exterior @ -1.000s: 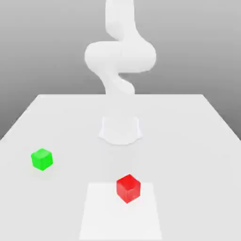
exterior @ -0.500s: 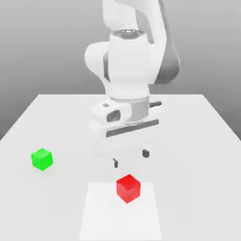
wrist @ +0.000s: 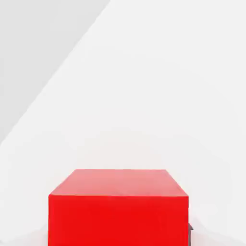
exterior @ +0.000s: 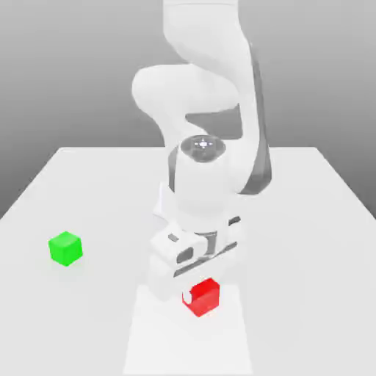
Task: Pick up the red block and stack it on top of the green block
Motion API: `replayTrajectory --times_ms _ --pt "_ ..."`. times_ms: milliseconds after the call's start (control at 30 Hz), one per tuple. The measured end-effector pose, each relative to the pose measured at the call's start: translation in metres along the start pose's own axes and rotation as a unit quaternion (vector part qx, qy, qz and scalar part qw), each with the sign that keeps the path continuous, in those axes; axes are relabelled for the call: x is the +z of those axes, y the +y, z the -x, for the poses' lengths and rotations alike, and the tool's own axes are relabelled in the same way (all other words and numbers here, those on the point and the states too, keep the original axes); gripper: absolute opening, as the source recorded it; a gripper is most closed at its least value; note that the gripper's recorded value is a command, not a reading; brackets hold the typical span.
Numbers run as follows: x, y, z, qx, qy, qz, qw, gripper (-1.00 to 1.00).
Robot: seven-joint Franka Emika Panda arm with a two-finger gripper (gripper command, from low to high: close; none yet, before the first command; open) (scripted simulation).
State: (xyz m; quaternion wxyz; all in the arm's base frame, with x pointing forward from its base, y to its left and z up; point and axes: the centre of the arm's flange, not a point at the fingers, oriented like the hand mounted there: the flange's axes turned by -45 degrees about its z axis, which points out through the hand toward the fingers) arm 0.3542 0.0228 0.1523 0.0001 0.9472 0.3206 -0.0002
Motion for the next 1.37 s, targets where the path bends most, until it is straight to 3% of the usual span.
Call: replayTrajectory --times_ms 200,400,567,767,1067,1333,1367 --pt "-0.049 0.000 0.001 0.001 0.000 0.000 1.000 -1.00" --pt "-0.074 0.077 0.078 0.190 -0.001 0.006 0.982 -1.00" --pt "-0.087 0.126 0.173 0.373 -0.001 0.006 0.928 -1.00" --pt "-0.093 0.140 0.293 0.568 0.000 0.000 0.823 -1.00" --pt "-0.057 0.141 0.300 0.589 0.016 -0.033 0.807 -1.00" --pt "-0.028 0.139 0.307 0.593 0.004 -0.009 0.805 -1.00" --pt "-0.026 0.138 0.309 0.595 0.002 -0.005 0.804 1.00"
